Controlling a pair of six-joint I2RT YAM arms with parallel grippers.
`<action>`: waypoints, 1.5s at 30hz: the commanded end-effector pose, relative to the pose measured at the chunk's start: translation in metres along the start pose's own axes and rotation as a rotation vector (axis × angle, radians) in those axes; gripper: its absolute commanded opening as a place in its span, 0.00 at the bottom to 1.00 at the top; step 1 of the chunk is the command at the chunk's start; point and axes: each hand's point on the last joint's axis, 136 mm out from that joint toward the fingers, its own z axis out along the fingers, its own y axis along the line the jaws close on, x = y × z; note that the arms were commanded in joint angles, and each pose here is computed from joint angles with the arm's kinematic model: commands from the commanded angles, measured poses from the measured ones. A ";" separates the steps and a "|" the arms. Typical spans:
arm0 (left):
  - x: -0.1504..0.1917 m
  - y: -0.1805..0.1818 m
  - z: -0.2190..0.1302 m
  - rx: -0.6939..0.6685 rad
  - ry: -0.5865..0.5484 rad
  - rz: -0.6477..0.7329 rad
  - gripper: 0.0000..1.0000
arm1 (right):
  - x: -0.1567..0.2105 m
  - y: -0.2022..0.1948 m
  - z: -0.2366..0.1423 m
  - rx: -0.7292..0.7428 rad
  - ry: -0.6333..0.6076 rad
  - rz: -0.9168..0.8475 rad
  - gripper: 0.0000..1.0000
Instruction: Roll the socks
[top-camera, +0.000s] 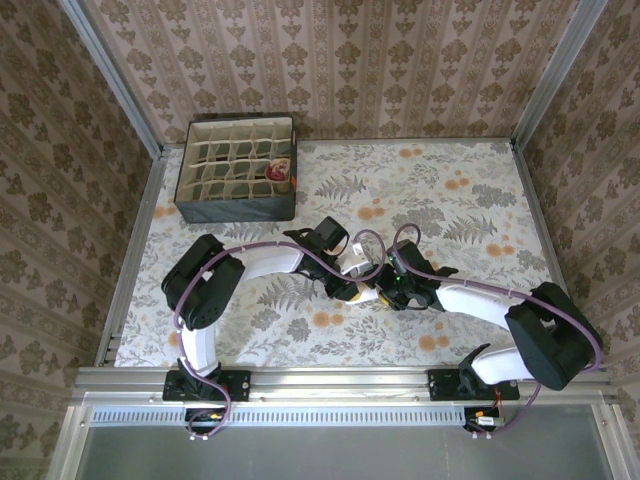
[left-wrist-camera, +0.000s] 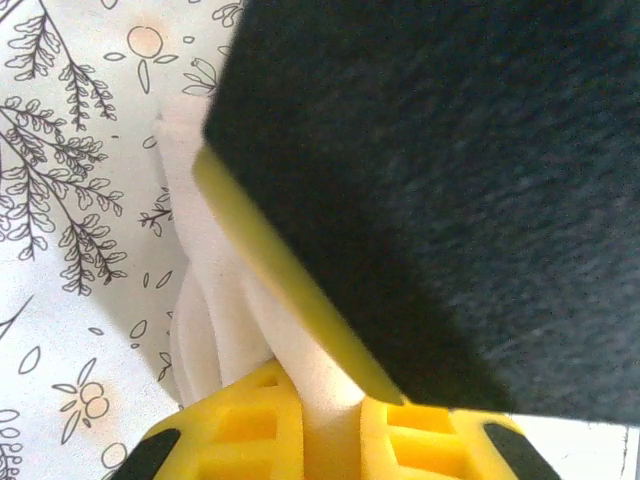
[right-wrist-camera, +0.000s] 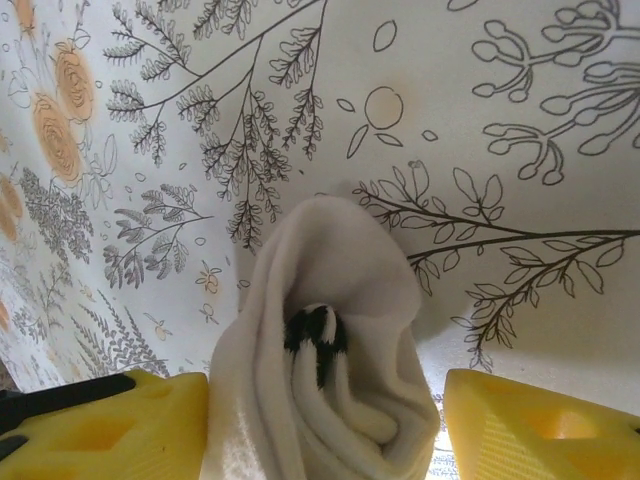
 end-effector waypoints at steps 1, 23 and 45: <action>0.038 0.004 0.017 0.004 0.112 -0.090 0.06 | 0.004 -0.005 0.010 0.011 0.025 0.063 0.65; -0.004 0.004 -0.052 -0.228 -0.240 0.212 1.00 | -0.017 0.060 -0.012 -0.098 -0.079 -0.620 0.00; -0.043 -0.023 -0.143 -0.117 -0.666 0.245 0.98 | 0.015 0.152 -0.110 -0.380 -0.280 -1.558 0.00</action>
